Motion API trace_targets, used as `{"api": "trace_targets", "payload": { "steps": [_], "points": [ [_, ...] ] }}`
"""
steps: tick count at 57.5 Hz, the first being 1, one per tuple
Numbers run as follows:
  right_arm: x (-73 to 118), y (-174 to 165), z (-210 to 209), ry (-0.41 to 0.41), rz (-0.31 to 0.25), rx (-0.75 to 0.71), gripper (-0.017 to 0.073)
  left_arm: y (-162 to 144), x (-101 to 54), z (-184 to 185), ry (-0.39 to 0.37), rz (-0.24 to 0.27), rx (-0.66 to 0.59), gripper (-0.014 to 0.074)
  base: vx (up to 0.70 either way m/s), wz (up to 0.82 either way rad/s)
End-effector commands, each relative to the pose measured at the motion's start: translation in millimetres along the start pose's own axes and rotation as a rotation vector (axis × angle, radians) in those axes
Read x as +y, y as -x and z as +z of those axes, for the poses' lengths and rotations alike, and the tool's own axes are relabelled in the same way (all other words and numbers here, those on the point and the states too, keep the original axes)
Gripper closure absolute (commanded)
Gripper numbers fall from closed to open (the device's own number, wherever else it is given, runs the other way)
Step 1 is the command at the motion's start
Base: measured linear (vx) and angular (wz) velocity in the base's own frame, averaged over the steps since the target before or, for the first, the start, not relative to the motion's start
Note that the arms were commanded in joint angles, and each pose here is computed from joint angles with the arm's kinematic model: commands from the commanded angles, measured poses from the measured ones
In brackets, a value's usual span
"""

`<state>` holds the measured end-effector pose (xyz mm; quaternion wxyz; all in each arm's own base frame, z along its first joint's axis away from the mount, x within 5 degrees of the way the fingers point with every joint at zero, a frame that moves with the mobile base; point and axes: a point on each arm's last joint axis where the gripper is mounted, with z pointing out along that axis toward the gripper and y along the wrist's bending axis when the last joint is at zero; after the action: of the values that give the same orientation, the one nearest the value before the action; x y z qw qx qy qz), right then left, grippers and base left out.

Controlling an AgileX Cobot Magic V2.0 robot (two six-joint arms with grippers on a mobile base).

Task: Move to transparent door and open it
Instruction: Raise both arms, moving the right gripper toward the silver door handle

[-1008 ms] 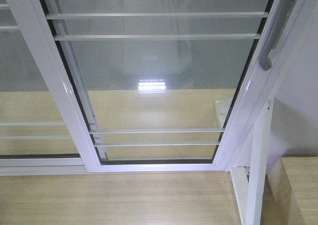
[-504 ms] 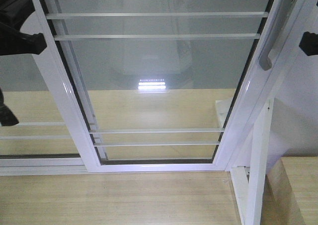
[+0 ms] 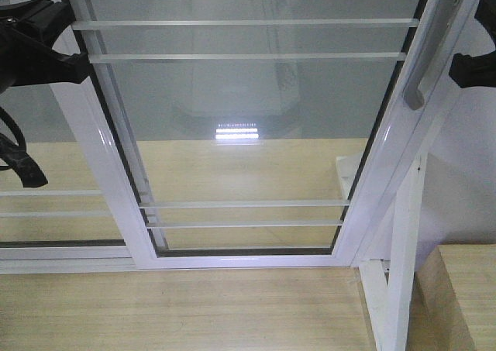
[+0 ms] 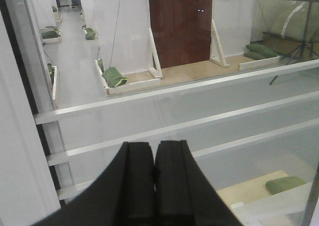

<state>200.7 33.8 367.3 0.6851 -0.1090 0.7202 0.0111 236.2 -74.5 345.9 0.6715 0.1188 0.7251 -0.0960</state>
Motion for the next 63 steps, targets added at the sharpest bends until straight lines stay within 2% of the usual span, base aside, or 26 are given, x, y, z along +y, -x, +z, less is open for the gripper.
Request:
{"api": "trace_targets", "payload": {
  "steps": [1,9,15,22,38,63],
  "points": [
    [-3.4,20,-4,-0.019,-0.017,-0.103,0.0320,25,0.0,-5,0.002,-0.012,-0.143,0.0356,0.00,0.00],
    [-3.3,19,-4,-0.017,-0.017,-0.093,0.0115,25,0.0,-5,0.002,-0.012,-0.143,0.0171,0.00,0.00],
    [-3.7,19,-4,-0.020,-0.017,-0.096,0.0022,25,0.0,-5,0.002,-0.012,-0.140,0.0069,0.00,0.00],
    [-7.0,15,-1,-0.034,-0.017,-0.061,0.0026,24,0.0,-5,0.002,-0.012,-0.138,0.0006,0.00,0.00],
    [-45.3,-7,13,-0.203,0.042,0.051,0.0090,25,0.0,-5,0.002,-0.012,-0.141,-0.0001,0.00,0.00],
    [-54.4,-38,69,-0.222,0.053,0.000,0.0095,25,0.0,-5,0.002,-0.012,-0.140,-0.0001,0.00,0.00]
  ]
}}
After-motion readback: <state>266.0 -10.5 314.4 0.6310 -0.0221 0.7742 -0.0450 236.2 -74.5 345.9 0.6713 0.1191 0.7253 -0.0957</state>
